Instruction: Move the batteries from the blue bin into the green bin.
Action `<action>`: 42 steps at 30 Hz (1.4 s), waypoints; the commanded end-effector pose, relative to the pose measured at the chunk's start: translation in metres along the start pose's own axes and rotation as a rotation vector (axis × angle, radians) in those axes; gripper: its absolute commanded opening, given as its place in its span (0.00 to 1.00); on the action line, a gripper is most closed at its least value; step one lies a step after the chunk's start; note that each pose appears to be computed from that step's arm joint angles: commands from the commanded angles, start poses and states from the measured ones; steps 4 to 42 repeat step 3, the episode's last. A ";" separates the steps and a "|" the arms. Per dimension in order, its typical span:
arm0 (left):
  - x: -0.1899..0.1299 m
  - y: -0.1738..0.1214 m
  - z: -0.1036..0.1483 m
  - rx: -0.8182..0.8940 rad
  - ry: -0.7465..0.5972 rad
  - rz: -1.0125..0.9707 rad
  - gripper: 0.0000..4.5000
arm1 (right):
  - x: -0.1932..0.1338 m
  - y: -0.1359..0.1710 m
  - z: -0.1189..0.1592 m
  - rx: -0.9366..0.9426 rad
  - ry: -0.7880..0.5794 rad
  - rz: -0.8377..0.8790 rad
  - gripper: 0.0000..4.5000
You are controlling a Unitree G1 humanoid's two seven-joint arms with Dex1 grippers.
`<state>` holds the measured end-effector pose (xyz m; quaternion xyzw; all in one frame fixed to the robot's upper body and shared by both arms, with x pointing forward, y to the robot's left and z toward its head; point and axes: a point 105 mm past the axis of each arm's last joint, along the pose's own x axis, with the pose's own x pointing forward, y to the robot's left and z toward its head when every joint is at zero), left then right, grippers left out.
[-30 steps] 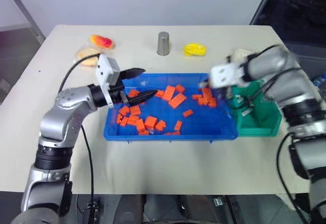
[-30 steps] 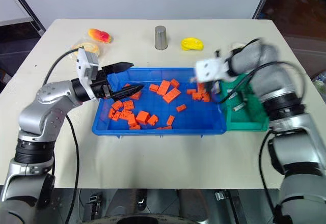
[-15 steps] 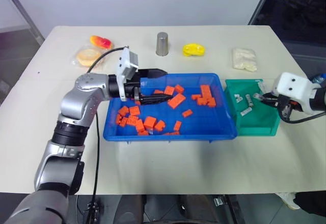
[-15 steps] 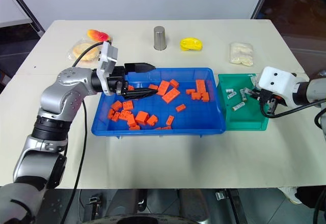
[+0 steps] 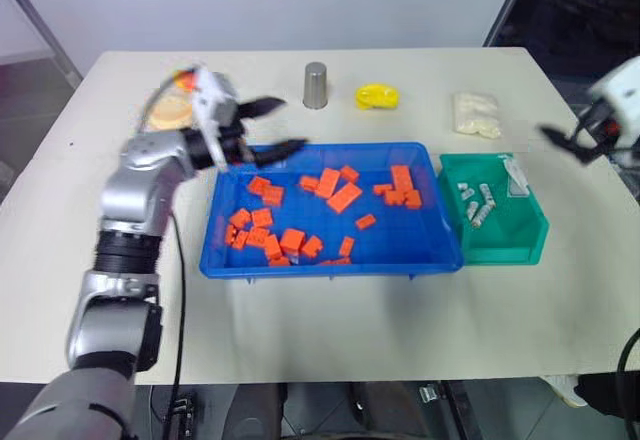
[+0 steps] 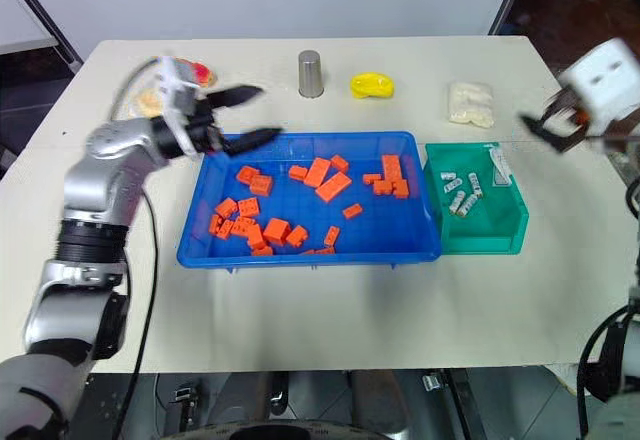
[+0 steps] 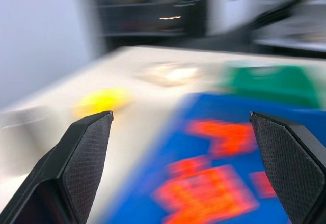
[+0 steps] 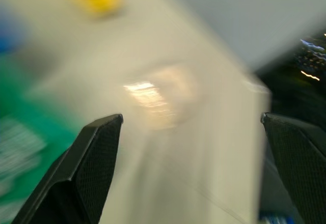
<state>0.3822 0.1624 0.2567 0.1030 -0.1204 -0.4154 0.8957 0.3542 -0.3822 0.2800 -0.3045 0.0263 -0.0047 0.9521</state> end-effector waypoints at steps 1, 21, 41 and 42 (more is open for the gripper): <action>-0.045 0.045 0.017 0.088 -0.014 0.272 1.00 | -0.008 -0.036 -0.021 0.095 -0.013 -0.184 0.99; -0.074 0.061 0.012 0.116 0.023 0.412 1.00 | -0.012 -0.046 -0.046 0.124 0.029 -0.275 0.99; -0.074 0.061 0.012 0.116 0.023 0.412 1.00 | -0.012 -0.046 -0.046 0.124 0.029 -0.275 0.99; -0.074 0.061 0.012 0.116 0.023 0.412 1.00 | -0.012 -0.046 -0.046 0.124 0.029 -0.275 0.99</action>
